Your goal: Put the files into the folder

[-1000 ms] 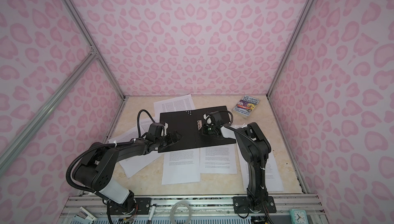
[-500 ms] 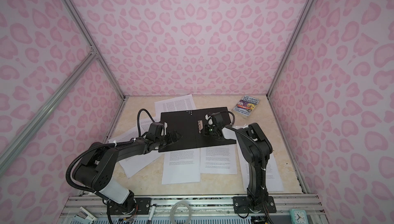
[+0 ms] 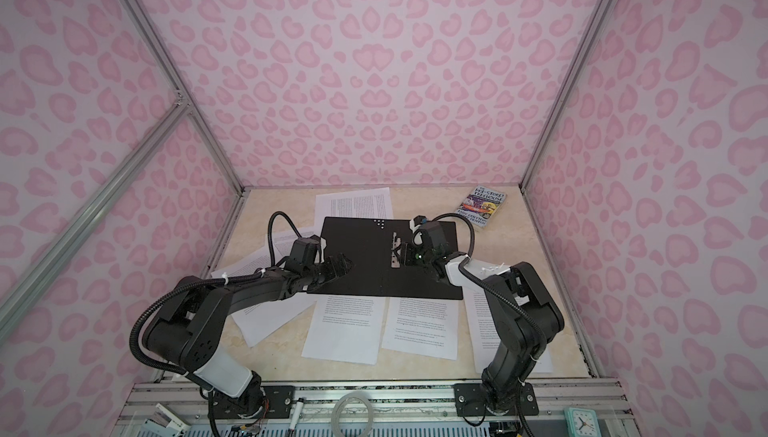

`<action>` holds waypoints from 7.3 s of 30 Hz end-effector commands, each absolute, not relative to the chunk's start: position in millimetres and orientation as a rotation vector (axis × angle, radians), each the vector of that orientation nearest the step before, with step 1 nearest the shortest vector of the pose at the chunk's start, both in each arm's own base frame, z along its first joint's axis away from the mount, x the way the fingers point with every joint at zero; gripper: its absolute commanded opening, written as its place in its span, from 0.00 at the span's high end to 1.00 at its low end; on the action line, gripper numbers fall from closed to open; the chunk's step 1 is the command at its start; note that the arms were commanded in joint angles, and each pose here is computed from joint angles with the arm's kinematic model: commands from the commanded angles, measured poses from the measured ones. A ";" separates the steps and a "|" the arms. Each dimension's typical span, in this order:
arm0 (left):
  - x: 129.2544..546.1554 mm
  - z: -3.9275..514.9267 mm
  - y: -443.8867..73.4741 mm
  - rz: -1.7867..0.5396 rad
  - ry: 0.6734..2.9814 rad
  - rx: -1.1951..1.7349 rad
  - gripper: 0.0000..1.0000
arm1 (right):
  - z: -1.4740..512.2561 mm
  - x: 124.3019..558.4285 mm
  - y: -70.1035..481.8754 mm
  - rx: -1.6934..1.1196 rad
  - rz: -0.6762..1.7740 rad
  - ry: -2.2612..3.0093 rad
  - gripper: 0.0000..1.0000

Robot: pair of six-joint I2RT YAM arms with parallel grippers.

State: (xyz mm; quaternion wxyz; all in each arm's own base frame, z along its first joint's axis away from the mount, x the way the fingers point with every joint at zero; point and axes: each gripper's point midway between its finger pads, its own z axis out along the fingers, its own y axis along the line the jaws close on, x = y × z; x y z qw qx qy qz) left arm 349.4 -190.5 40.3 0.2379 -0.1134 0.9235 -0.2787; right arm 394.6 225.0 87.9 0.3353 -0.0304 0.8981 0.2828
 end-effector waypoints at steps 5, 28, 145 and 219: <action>327.1 7.4 -170.9 -0.619 2.678 -0.387 0.00 | 80.5 398.8 206.3 -0.027 0.582 2.371 0.42; 353.8 15.5 -181.1 -0.767 2.649 -0.334 0.02 | 39.2 441.2 202.5 0.062 0.664 2.449 0.35; 201.8 81.8 -146.1 -0.966 2.547 -0.488 0.97 | 68.3 283.0 236.6 -0.232 0.684 2.467 0.09; 386.3 40.7 -205.2 -1.087 2.614 -0.558 0.97 | 77.8 396.8 188.8 0.167 0.940 2.379 0.07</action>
